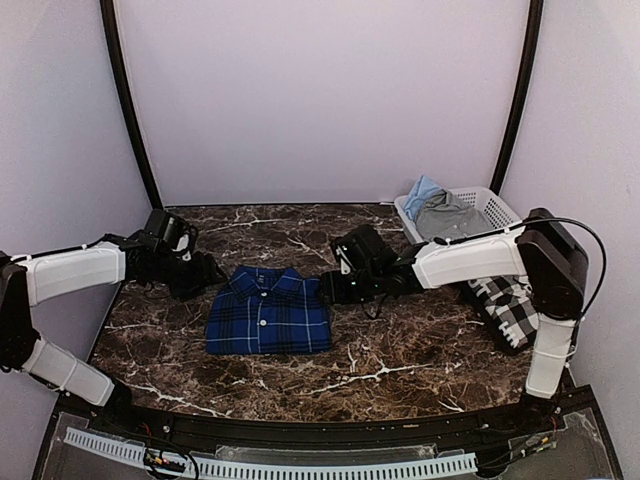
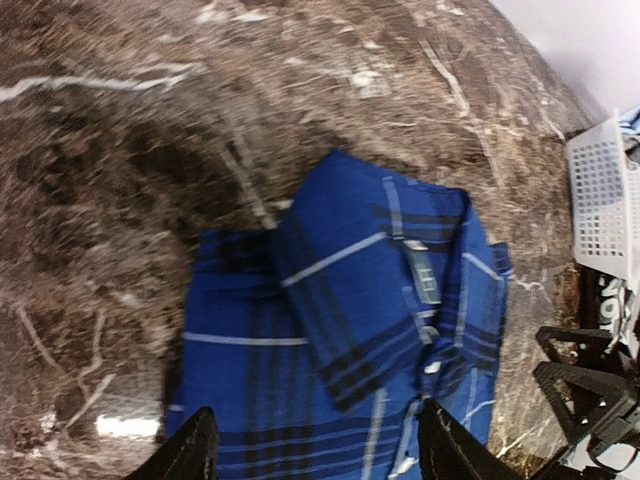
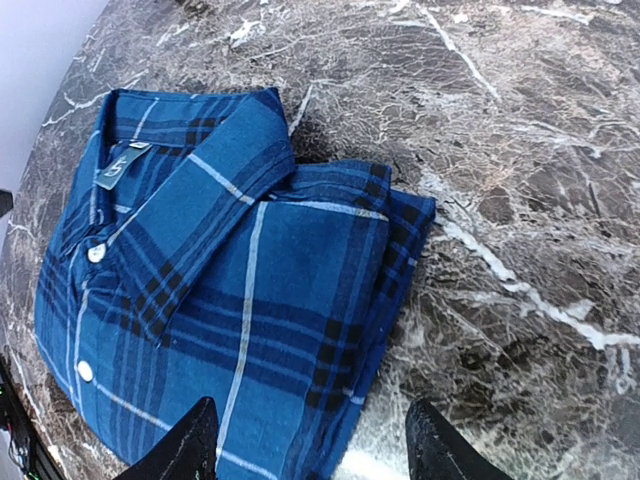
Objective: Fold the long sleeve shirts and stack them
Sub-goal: Pick up the square-folded shirt from the center of the board.
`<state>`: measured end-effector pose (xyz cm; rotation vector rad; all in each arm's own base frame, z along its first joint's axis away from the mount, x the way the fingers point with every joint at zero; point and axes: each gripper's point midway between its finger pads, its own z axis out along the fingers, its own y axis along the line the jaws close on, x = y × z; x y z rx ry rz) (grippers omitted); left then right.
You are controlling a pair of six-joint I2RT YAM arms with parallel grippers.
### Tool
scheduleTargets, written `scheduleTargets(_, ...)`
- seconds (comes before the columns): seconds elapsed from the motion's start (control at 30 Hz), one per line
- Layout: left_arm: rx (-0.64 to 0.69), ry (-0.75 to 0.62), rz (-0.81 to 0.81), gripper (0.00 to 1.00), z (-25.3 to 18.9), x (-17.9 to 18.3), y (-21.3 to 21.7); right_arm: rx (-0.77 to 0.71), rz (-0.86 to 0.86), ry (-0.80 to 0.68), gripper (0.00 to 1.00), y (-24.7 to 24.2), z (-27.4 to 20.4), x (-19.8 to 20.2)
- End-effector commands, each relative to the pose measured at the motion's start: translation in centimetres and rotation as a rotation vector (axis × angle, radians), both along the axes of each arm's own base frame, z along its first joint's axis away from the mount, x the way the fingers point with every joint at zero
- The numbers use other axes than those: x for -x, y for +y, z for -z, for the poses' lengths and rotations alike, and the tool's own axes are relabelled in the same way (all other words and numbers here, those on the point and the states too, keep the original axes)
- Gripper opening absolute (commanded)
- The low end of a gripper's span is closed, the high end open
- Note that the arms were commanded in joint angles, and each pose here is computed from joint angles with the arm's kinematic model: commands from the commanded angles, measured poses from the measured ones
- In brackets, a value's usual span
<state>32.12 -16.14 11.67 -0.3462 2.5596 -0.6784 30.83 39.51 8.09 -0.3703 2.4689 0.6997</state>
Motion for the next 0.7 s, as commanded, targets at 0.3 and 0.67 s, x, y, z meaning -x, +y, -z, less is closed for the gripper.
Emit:
scheduleTargets(0.3,0.003,0.115,-0.027,0.71,6.3,2.8,2.3,0.119,-0.048,0.052,0.59,2.1,4.5,-0.3)
scheduleTargets(0.67,0.132,0.187,0.012,0.58,9.2,4.2,0.3,0.172,-0.059,0.099,0.47,2.3,6.5,0.9)
